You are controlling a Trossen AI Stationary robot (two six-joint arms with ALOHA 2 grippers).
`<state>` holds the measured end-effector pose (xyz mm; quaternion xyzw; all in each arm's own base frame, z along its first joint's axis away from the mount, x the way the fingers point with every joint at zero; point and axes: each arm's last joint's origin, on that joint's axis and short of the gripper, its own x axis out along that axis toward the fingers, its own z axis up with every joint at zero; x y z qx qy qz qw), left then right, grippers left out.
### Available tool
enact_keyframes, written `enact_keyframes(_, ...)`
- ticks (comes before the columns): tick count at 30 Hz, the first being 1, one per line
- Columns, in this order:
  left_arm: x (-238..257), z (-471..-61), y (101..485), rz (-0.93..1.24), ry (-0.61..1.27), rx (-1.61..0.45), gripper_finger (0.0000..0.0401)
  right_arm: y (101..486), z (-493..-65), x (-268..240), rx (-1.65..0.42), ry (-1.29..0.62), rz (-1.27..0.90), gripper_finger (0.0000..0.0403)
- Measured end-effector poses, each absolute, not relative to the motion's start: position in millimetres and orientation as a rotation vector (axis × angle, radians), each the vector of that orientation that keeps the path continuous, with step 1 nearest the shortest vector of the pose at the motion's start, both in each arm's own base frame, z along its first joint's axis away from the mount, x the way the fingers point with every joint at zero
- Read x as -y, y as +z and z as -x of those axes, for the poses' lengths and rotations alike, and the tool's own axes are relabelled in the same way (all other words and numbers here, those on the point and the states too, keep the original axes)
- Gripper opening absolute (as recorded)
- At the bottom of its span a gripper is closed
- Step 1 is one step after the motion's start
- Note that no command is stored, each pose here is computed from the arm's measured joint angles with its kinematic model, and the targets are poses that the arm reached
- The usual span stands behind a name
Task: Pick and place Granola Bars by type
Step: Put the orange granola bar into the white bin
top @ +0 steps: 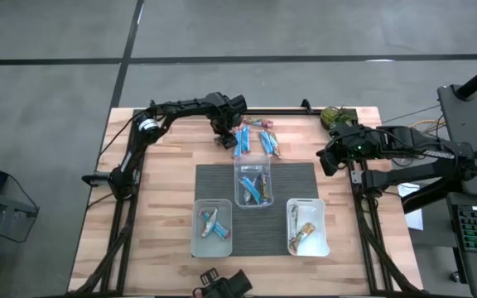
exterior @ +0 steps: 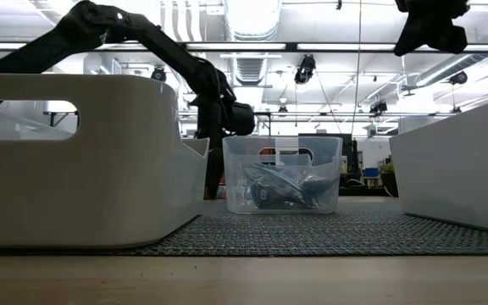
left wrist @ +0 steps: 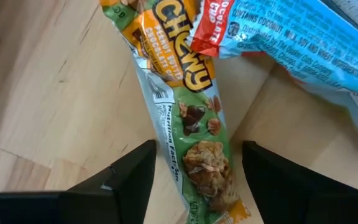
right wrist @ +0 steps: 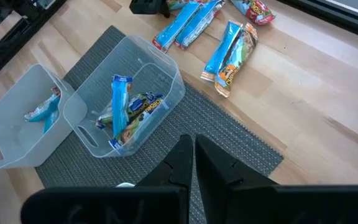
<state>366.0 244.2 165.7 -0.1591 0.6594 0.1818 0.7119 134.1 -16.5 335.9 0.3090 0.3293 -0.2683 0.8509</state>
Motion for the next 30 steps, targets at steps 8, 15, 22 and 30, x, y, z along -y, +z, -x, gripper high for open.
enact_keyframes(8,-243.4,-363.6,165.6,0.354,0.397,-1.488,0.0149,333.9,-134.5,16.5,-0.699,-0.567,-0.65,0.0012)
enact_keyframes(15,-242.7,-362.6,165.3,0.368,0.379,-1.495,0.0103,333.9,-134.5,16.5,-0.699,-0.567,-0.65,0.0013)
enact_keyframes(22,-242.5,-362.5,165.2,0.368,0.375,-1.496,0.0094,333.9,-134.5,16.5,-0.699,-0.567,-0.65,0.0013)
enact_keyframes(30,-242.4,-358.8,165.5,0.361,0.353,-1.526,0.0093,334.0,-134.4,16.5,-0.699,-0.567,-0.649,0.0013)
